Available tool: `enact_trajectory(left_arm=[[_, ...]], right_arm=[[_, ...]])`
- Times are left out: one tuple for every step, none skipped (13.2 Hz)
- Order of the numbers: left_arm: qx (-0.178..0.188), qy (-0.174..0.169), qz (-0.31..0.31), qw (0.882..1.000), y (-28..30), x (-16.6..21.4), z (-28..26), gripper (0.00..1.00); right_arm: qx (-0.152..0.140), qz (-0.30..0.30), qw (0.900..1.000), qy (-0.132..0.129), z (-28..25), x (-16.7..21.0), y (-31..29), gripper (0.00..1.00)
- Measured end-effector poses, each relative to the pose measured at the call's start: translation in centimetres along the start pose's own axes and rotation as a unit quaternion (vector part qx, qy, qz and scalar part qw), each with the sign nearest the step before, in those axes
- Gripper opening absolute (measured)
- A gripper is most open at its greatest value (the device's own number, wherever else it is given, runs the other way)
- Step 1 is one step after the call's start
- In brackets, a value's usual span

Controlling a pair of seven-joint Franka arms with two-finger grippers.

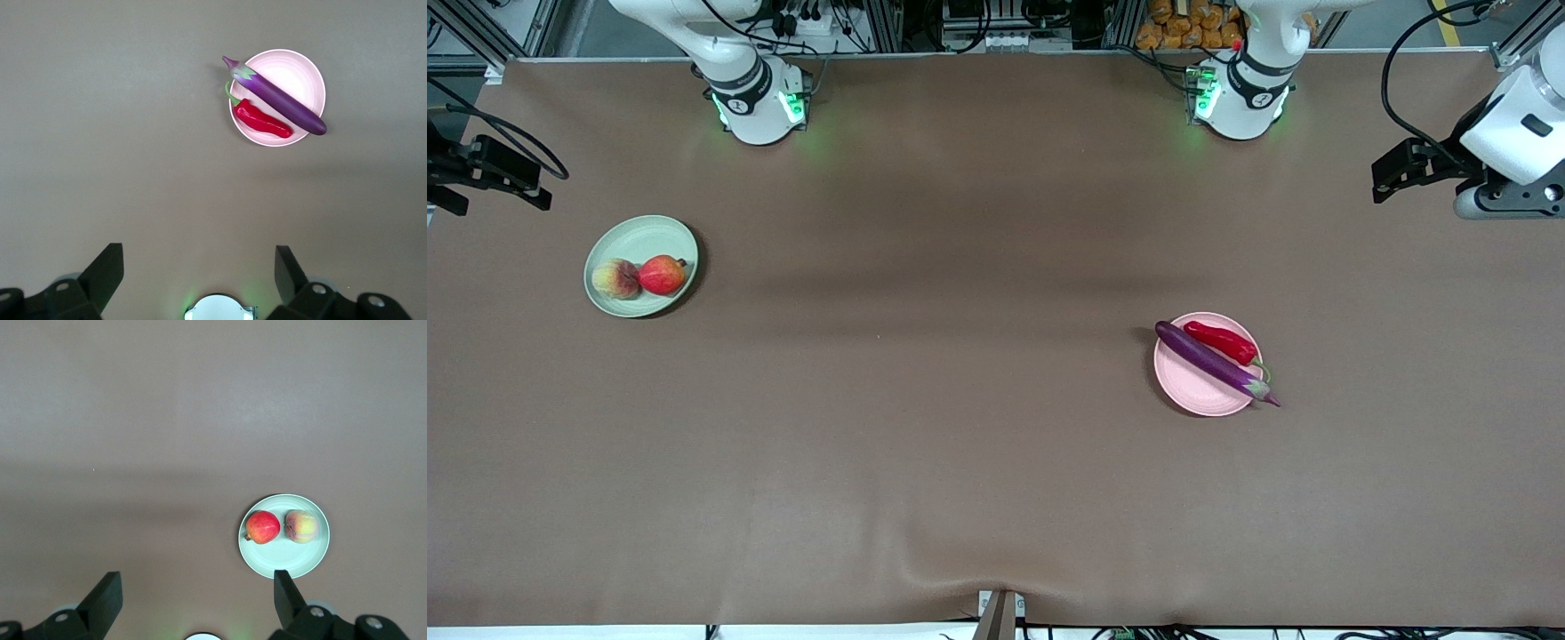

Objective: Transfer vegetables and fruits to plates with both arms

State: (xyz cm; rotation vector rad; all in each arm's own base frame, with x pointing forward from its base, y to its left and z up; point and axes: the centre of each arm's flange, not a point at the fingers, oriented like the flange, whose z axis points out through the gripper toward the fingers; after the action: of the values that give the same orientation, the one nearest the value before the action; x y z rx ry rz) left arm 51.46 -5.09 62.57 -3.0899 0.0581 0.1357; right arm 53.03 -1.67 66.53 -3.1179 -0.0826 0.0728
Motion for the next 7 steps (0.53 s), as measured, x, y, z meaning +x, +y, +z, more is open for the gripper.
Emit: enact_trajectory(left_arm=[[-0.004, 0.0, 0.0, 1.0, -0.06, 0.18, 0.03, 1.0], [-0.007, 0.001, -0.001, 1.0, -0.22, 0.39, 0.02, 1.0], [-0.01, 0.002, -0.003, 1.0, -0.4, 0.58, -0.03, 1.0], [-0.014, 0.002, -0.005, 1.0, -0.54, 0.71, -0.05, 1.0], [-0.015, 0.002, -0.006, 1.0, -0.67, 0.78, -0.04, 1.0], [-0.015, 0.002, -0.006, 1.0, -0.72, 0.81, -0.07, 1.0], [-0.015, 0.003, -0.007, 1.0, -0.73, 0.81, -0.18, 1.0]], right_arm=[[0.0, 0.0, 1.0, 0.0, 0.01, 0.0, 0.0, 1.0], [0.0, 0.0, 1.0, -0.001, 0.01, -0.01, 0.0, 1.0], [0.001, 0.0, 1.0, -0.001, 0.03, -0.02, 0.01, 1.0], [0.001, 0.001, 1.0, -0.002, 0.04, -0.03, 0.05, 1.0], [0.001, 0.001, 1.0, -0.002, 0.05, -0.03, 0.08, 1.0], [0.001, 0.001, 1.0, -0.002, 0.05, -0.03, 0.1, 1.0], [0.001, 0.001, 1.0, -0.003, 0.07, -0.04, 0.11, 1.0]])
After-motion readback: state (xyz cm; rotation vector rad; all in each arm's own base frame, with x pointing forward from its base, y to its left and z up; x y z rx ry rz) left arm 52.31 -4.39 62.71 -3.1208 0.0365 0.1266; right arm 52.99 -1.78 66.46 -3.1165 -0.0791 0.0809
